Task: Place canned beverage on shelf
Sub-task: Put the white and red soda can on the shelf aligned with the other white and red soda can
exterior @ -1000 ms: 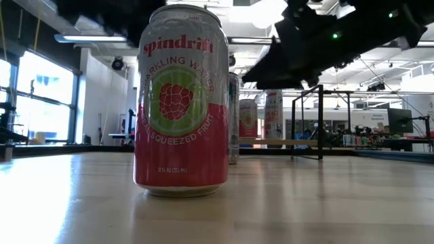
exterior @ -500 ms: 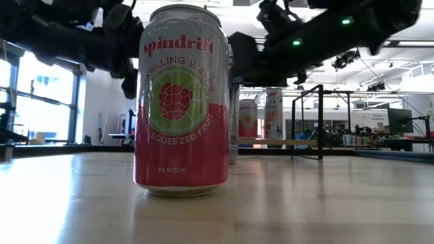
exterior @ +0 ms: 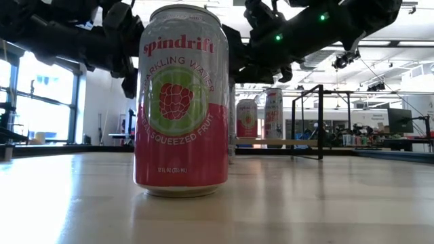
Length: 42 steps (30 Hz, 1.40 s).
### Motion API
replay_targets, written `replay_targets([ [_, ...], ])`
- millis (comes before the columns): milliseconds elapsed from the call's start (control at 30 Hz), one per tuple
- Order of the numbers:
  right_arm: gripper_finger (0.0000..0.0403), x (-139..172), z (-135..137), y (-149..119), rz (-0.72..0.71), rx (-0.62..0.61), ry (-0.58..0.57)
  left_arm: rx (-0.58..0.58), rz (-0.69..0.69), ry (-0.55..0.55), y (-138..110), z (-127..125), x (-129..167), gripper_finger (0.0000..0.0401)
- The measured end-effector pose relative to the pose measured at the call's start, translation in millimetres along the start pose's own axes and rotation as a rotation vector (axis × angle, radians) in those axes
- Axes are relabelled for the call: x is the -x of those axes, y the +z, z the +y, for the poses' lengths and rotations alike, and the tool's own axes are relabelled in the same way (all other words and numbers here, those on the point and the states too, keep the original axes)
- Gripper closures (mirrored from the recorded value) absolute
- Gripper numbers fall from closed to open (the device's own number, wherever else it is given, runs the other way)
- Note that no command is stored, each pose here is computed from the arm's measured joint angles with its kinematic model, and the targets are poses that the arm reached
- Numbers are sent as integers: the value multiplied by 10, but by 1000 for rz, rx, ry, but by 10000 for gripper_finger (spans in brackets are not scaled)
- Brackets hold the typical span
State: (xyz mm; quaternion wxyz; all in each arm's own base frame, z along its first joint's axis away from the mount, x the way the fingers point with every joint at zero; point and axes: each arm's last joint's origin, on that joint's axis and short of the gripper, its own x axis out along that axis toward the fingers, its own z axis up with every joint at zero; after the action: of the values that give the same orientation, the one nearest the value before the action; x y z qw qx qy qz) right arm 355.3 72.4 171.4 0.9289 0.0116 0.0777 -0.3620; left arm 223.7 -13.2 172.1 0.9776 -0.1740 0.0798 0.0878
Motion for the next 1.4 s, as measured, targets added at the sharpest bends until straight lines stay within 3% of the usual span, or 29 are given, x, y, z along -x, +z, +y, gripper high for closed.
replay_targets([
  [200,125,-45,-27,3,7,-5,10,-5,5,7,-9,13,-10,9],
  [633,126,-23,-122,117,96,240,179,-6,90,91,-239,208,-197,9],
  [1000,130,169,-425,376,180,333,194,-39,40,118,-280,257,-275,9],
  [1200,170,255,-507,180,179,263,210,-60,46,178,-325,319,-301,9],
  [1400,256,382,-494,19,117,162,356,-98,56,192,-352,358,-320,9],
])
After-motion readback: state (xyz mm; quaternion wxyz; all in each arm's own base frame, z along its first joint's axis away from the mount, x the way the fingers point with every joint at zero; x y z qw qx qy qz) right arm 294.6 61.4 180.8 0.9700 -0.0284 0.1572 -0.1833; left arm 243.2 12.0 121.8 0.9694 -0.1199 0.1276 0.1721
